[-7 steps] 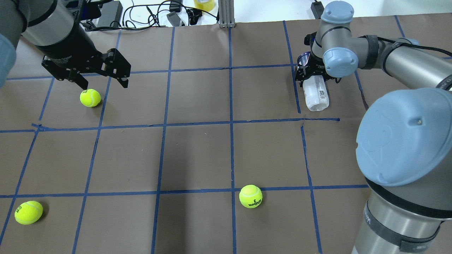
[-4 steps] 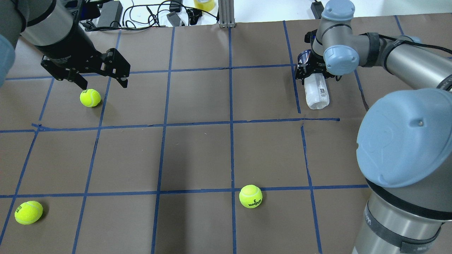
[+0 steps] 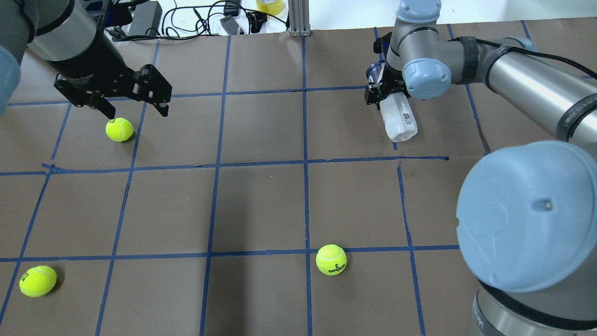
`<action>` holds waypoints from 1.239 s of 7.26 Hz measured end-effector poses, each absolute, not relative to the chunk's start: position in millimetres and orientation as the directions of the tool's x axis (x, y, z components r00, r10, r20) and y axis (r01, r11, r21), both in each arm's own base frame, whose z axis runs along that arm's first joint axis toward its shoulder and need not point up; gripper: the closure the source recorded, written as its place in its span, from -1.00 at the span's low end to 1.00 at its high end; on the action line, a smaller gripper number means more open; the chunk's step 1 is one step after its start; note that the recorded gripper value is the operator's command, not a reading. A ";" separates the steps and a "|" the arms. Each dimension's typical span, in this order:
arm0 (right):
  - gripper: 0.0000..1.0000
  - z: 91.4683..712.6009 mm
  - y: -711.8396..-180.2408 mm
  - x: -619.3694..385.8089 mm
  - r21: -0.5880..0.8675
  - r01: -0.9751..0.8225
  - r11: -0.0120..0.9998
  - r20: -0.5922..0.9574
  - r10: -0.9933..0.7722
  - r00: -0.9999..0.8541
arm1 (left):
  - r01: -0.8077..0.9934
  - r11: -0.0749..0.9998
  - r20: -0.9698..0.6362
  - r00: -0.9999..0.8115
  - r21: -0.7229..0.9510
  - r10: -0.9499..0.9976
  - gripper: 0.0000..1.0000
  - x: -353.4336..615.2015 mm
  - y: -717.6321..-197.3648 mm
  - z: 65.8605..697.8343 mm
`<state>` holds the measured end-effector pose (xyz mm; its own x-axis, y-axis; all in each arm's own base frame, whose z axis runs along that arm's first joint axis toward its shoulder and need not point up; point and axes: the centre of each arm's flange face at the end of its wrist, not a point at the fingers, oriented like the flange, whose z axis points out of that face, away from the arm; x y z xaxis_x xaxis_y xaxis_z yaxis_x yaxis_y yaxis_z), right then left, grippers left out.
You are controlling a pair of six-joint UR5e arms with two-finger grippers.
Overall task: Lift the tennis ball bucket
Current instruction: 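Carry the can with the right gripper toward the table center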
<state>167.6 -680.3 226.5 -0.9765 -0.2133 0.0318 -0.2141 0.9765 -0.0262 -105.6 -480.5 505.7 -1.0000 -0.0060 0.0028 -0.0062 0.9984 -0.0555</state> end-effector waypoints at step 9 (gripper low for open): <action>-0.43 262.7 -618.6 347.8 -0.159 -0.920 0.358 0.146 -0.913 -0.380 | 0.101 0.993 -0.006 -0.995 -0.056 0.101 -1.00 -46.8 -483.4 517.9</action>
